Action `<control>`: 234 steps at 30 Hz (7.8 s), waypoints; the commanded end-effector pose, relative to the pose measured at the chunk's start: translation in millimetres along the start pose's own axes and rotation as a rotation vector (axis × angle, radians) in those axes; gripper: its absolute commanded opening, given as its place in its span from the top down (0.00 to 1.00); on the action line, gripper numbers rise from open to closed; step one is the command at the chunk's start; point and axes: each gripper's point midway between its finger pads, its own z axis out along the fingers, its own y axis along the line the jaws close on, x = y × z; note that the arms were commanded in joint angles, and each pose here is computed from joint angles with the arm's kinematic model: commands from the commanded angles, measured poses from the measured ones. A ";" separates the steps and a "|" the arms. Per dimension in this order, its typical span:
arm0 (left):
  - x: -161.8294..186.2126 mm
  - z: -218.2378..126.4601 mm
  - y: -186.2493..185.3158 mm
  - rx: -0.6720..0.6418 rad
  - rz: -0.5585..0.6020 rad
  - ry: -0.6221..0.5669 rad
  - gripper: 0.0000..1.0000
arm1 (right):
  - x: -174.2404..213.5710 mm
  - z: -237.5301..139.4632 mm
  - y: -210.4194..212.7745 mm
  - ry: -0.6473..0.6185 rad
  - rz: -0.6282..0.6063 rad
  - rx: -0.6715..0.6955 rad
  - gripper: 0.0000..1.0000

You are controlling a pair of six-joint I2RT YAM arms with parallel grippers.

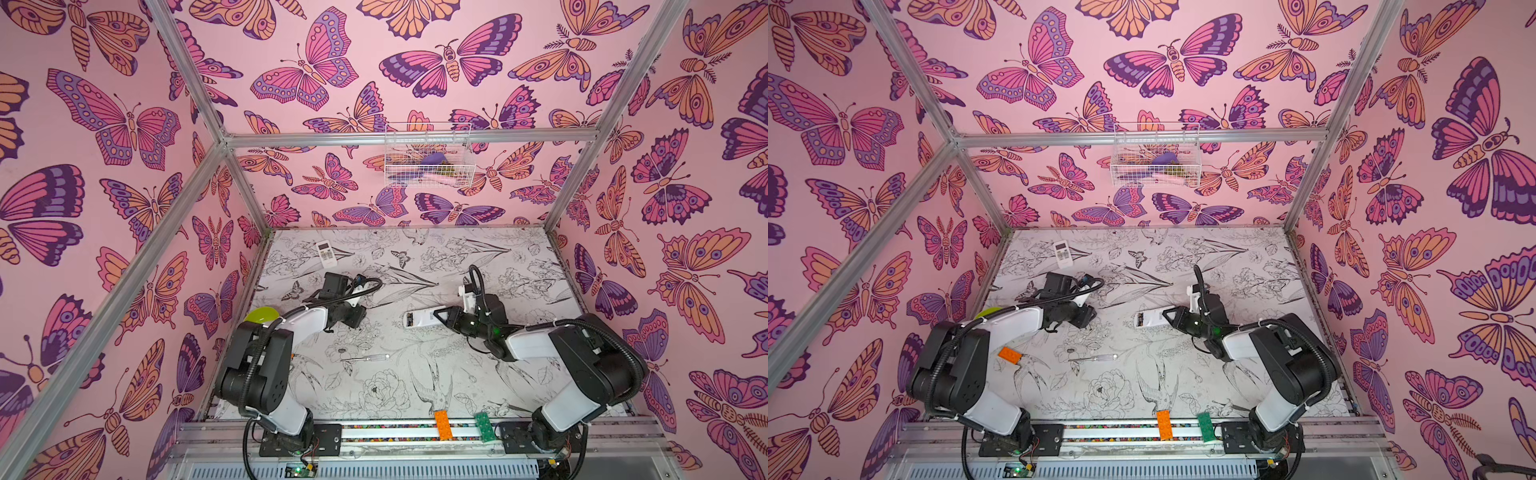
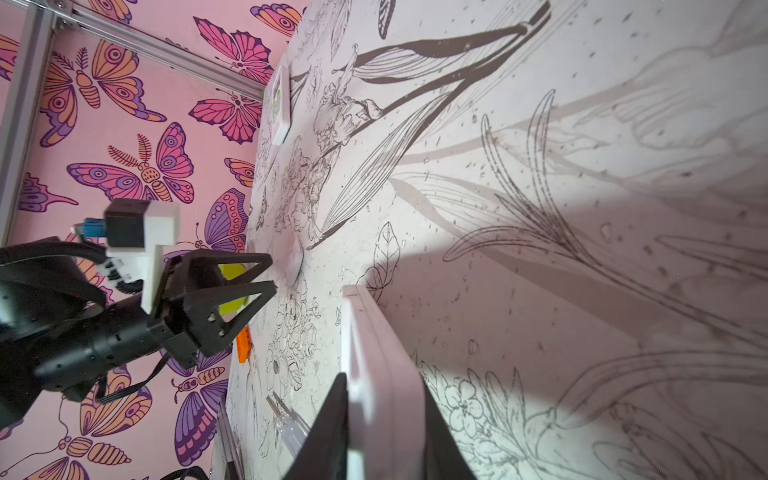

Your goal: Unload the batteries from the remote control

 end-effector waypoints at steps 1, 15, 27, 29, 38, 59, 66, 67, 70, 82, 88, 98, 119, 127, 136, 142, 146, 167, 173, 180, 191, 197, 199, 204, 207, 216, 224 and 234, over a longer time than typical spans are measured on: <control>-24.2 -24.8 9.0 -0.041 0.013 -0.067 0.41 | -11.8 2.1 9.8 -0.023 -0.025 0.010 0.73; -43.3 -70.5 39.0 -0.042 -0.120 -0.191 0.15 | -17.0 5.3 -8.8 -0.027 -0.052 0.098 0.63; -48.5 -88.9 53.8 -0.071 -0.140 -0.237 0.05 | -22.3 21.8 -39.2 0.007 -0.009 0.165 0.60; -47.1 -90.8 58.5 -0.078 -0.164 -0.232 0.04 | -27.3 21.7 -42.3 -0.005 0.004 0.174 0.59; -45.8 -91.0 63.5 -0.083 -0.181 -0.234 0.00 | -39.2 4.0 -63.1 -0.035 0.001 0.269 0.49; -45.8 -86.9 67.3 -0.077 -0.201 -0.233 0.00 | -0.8 -52.4 -56.3 -0.001 -0.037 0.340 0.88; -45.4 -87.3 67.2 -0.074 -0.207 -0.230 0.00 | 9.4 -36.9 -52.8 0.038 -0.043 0.314 1.00; -45.8 -87.1 66.9 -0.073 -0.203 -0.235 0.00 | 11.5 -33.5 -53.6 0.043 -0.049 0.314 1.00; -46.7 -90.1 67.4 -0.078 -0.203 -0.238 0.00 | 13.2 -23.9 -57.6 0.071 -0.041 0.319 1.00; -44.2 -89.5 70.1 -0.088 -0.198 -0.238 0.00 | 3.5 7.9 -62.3 0.084 -0.049 0.303 1.00; -43.5 -89.1 71.3 -0.090 -0.205 -0.235 0.00 | -4.1 24.6 -57.1 0.100 -0.062 0.276 1.00; -42.7 -91.2 71.9 -0.098 -0.196 -0.236 0.00 | -3.9 43.8 -45.2 0.160 -0.092 0.226 1.00; -41.0 -94.0 72.7 -0.093 -0.194 -0.244 0.00 | 2.6 44.2 -29.8 0.234 -0.184 0.184 0.96; -42.0 -94.6 77.0 -0.107 -0.201 -0.221 0.00 | 0.2 46.6 -26.3 0.257 -0.235 0.183 0.96; -41.2 -95.7 77.4 -0.108 -0.198 -0.218 0.00 | 0.5 59.6 -19.9 0.266 -0.243 0.122 0.94; -40.6 -95.8 75.6 -0.093 -0.196 -0.222 0.00 | 9.7 73.6 -14.2 0.325 -0.273 0.071 0.92; -42.4 -98.8 72.3 -0.080 -0.190 -0.240 0.00 | 13.2 84.5 -8.2 0.354 -0.301 0.045 0.91; -41.0 -103.6 66.5 -0.073 -0.162 -0.266 0.00 | 24.3 88.8 62.2 0.453 -0.546 -0.075 0.82; -41.6 -105.1 67.2 -0.079 -0.159 -0.275 0.00 | 26.0 57.0 95.3 0.464 -0.787 -0.105 0.67; -42.4 -107.3 70.4 -0.088 -0.159 -0.278 0.00 | 88.8 27.9 115.0 0.650 -1.124 -0.226 0.59; -38.9 -107.7 71.8 -0.082 -0.171 -0.275 0.00 | 156.9 23.6 117.7 0.773 -1.308 -0.357 0.53; -38.3 -106.8 70.6 -0.067 -0.173 -0.279 0.00 | 177.0 37.9 118.4 0.753 -1.353 -0.398 0.53; -38.5 -107.9 71.8 -0.069 -0.180 -0.280 0.00 | 180.7 43.6 115.8 0.763 -1.349 -0.398 0.54; -39.1 -107.6 68.7 -0.052 -0.168 -0.286 0.01 | 192.8 54.5 102.0 0.794 -1.383 -0.381 0.54; -37.7 -109.2 71.7 -0.058 -0.182 -0.281 0.00 | 194.9 57.5 93.0 0.815 -1.391 -0.353 0.55; -41.1 -120.5 72.0 -0.064 -0.168 -0.322 0.01 | 191.2 69.6 73.1 0.767 -1.437 -0.273 0.59; -40.5 -122.6 72.1 -0.056 -0.175 -0.334 0.01 | 195.7 69.4 71.4 0.777 -1.472 -0.285 0.61; -39.9 -125.4 74.7 -0.059 -0.187 -0.346 0.01 | 192.4 55.0 104.5 0.809 -1.581 -0.448 0.57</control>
